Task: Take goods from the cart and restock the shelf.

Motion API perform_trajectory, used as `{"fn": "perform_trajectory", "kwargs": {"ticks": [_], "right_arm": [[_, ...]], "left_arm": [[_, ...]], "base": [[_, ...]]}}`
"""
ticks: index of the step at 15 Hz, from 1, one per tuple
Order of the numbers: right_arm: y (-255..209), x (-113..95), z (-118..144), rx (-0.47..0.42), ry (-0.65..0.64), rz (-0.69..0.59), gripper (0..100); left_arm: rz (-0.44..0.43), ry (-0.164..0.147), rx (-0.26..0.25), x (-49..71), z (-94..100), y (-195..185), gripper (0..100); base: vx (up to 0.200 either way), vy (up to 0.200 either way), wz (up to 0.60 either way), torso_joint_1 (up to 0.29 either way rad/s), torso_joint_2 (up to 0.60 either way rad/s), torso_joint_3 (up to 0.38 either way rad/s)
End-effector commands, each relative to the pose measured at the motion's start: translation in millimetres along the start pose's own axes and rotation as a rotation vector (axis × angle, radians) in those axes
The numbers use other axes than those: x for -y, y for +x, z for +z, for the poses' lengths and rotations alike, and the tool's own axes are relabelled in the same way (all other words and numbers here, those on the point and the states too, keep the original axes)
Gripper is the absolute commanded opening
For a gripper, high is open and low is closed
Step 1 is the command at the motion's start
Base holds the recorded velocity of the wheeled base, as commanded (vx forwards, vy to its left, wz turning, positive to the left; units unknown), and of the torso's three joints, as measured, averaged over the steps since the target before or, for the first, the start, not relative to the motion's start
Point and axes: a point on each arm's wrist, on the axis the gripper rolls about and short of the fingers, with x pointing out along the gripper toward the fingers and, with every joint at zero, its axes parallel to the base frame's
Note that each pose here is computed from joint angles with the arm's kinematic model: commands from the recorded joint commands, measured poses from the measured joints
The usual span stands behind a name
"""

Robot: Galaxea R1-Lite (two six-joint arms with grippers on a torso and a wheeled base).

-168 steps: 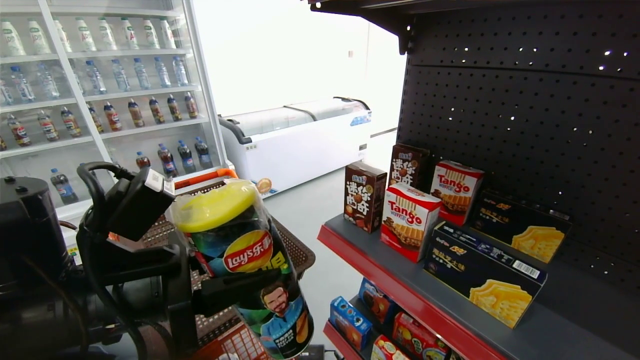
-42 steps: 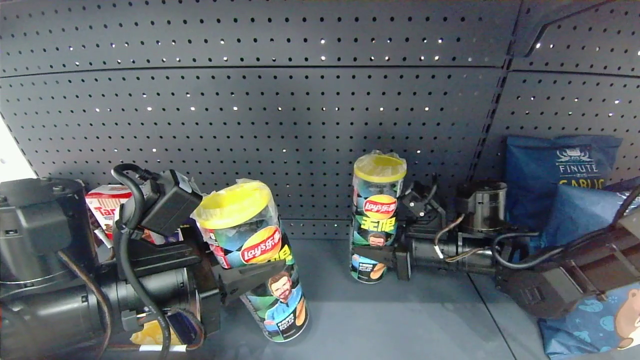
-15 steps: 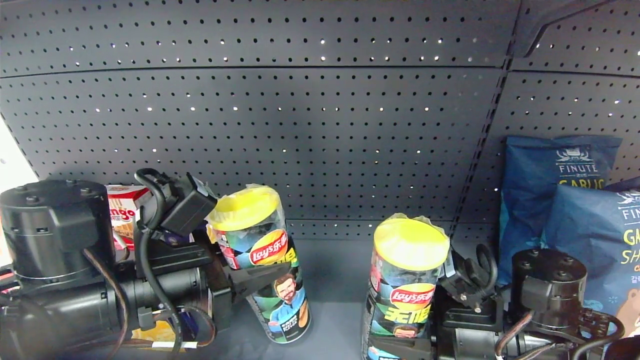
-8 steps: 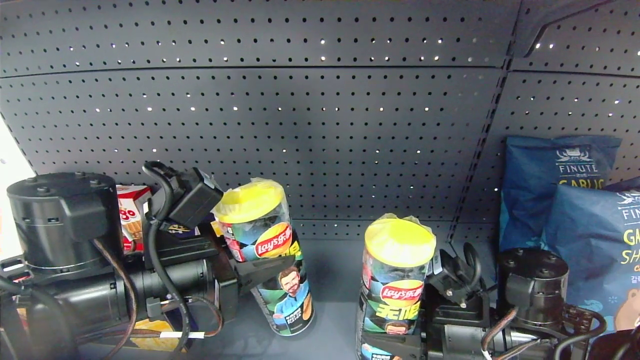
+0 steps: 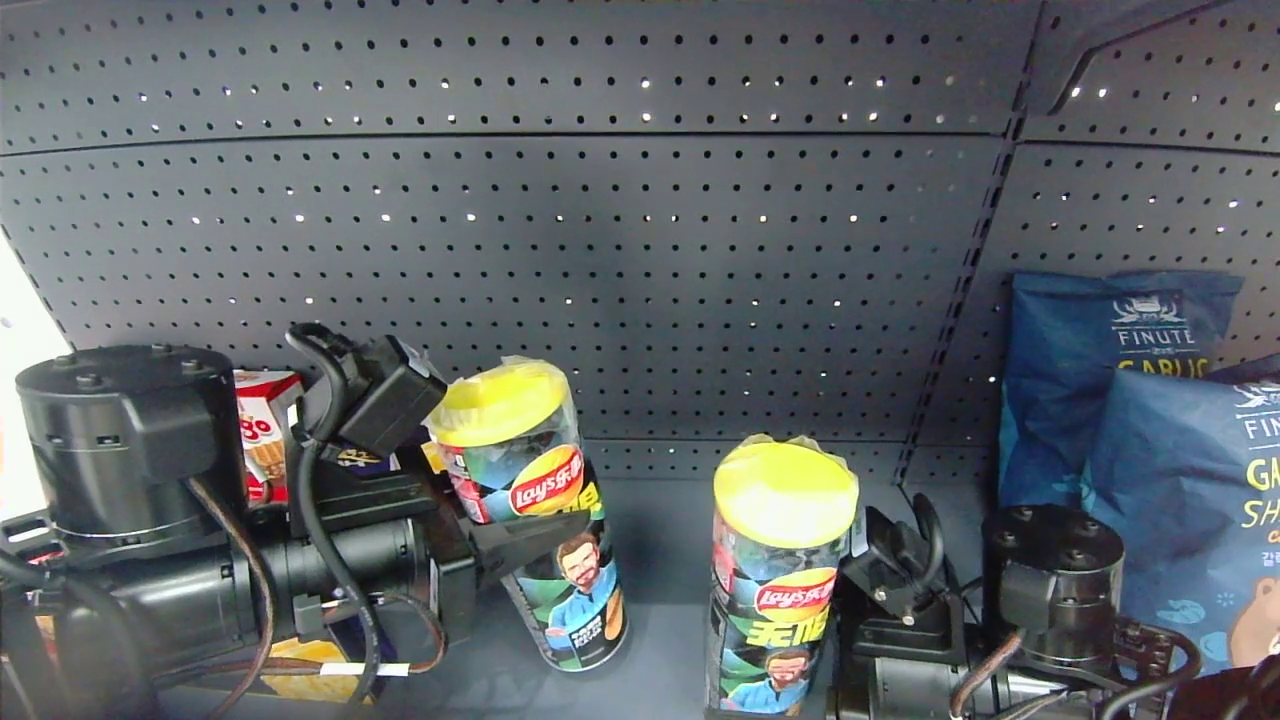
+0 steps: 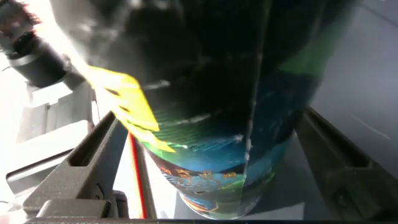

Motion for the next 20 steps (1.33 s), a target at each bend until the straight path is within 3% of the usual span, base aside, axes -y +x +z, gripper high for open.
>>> {"fn": "perform_trajectory", "kwargs": {"ticks": [1, 7, 8, 10, 14, 17, 20], "right_arm": [[-4, 0, 1, 0.005, -0.002, -0.019, 100], [-47, -9, 0, 0.025, 0.004, -0.078, 100], [-72, -22, 0, 0.054, -0.01, -0.091, 100], [-97, -30, 7, 0.128, -0.048, -0.134, 100], [-137, -23, 24, 0.262, -0.105, -0.336, 100], [-164, -26, 30, 0.341, -0.124, -0.586, 100], [-193, -45, 8, 0.353, -0.128, -0.752, 100]], "left_arm": [[0.0, -0.001, -0.001, 0.2, -0.3, 0, 0], [-0.001, -0.002, -0.005, 0.7, -2.0, -1, 0], [0.0, -0.001, -0.002, 0.6, -1.4, -1, 0], [0.0, -0.001, -0.001, 0.6, -0.7, -1, 0], [-0.001, -0.002, -0.004, 0.6, -1.5, -1, 0], [0.0, -0.001, -0.002, 0.8, -1.3, -2, 0], [0.001, 0.0, 0.0, 1.2, -0.9, -3, 0]], "base": [[0.0, 0.0, 0.0, 0.0, 0.0, 0.0], [0.0, 0.0, 0.0, 0.0, 0.0, 0.0], [0.0, 0.0, 0.0, 0.0, 0.0, 0.0], [0.0, 0.0, 0.0, 0.0, 0.0, 0.0], [0.0, 0.0, 0.0, 0.0, 0.0, 0.0], [0.0, 0.0, 0.0, 0.0, 0.0, 0.0], [0.0, 0.0, 0.0, 0.0, 0.0, 0.0]]}}
